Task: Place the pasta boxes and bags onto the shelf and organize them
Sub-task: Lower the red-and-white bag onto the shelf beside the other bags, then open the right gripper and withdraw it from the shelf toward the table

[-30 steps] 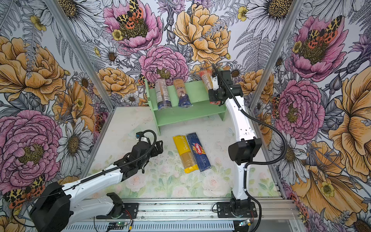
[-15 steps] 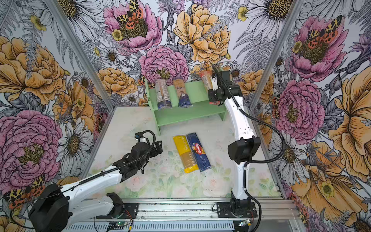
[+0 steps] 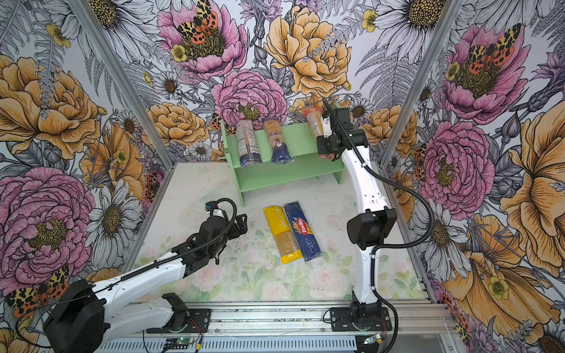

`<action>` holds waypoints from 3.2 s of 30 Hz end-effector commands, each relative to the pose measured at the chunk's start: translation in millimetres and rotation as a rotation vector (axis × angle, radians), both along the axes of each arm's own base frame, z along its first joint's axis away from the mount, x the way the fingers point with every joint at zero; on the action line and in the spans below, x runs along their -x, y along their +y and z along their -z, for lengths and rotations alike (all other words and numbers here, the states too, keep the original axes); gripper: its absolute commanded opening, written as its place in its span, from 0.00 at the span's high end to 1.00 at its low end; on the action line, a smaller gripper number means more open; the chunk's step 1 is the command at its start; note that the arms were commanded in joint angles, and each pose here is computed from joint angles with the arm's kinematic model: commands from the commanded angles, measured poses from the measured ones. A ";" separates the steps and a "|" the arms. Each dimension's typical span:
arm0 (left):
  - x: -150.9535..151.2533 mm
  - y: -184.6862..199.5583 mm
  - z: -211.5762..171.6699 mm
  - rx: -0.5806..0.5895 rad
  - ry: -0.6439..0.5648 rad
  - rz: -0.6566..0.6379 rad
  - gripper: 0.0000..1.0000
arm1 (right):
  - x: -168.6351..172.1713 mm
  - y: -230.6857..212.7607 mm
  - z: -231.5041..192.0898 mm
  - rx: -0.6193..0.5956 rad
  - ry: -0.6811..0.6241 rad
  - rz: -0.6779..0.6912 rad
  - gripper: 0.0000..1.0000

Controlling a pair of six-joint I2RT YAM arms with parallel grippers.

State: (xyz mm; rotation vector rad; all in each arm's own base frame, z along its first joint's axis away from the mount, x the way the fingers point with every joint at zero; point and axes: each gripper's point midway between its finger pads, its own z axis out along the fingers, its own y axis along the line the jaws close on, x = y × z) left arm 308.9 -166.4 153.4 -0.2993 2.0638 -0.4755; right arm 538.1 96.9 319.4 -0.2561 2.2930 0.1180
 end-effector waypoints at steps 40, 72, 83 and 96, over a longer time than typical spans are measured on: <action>1.5 4.3 1.5 -0.008 -0.006 -0.020 0.01 | -9.1 2.2 -38.5 0.030 -0.158 -0.026 0.48; 1.9 2.2 4.7 0.001 0.005 -0.015 0.01 | 61.1 16.4 -85.2 -0.019 -0.210 -0.178 0.25; 2.3 4.0 3.2 -0.006 0.006 -0.021 0.01 | 123.1 30.3 -46.6 0.006 -0.104 -0.258 0.24; 2.0 5.1 1.2 -0.030 0.010 -0.018 0.01 | 188.8 44.6 -1.4 -0.019 -0.014 -0.312 0.23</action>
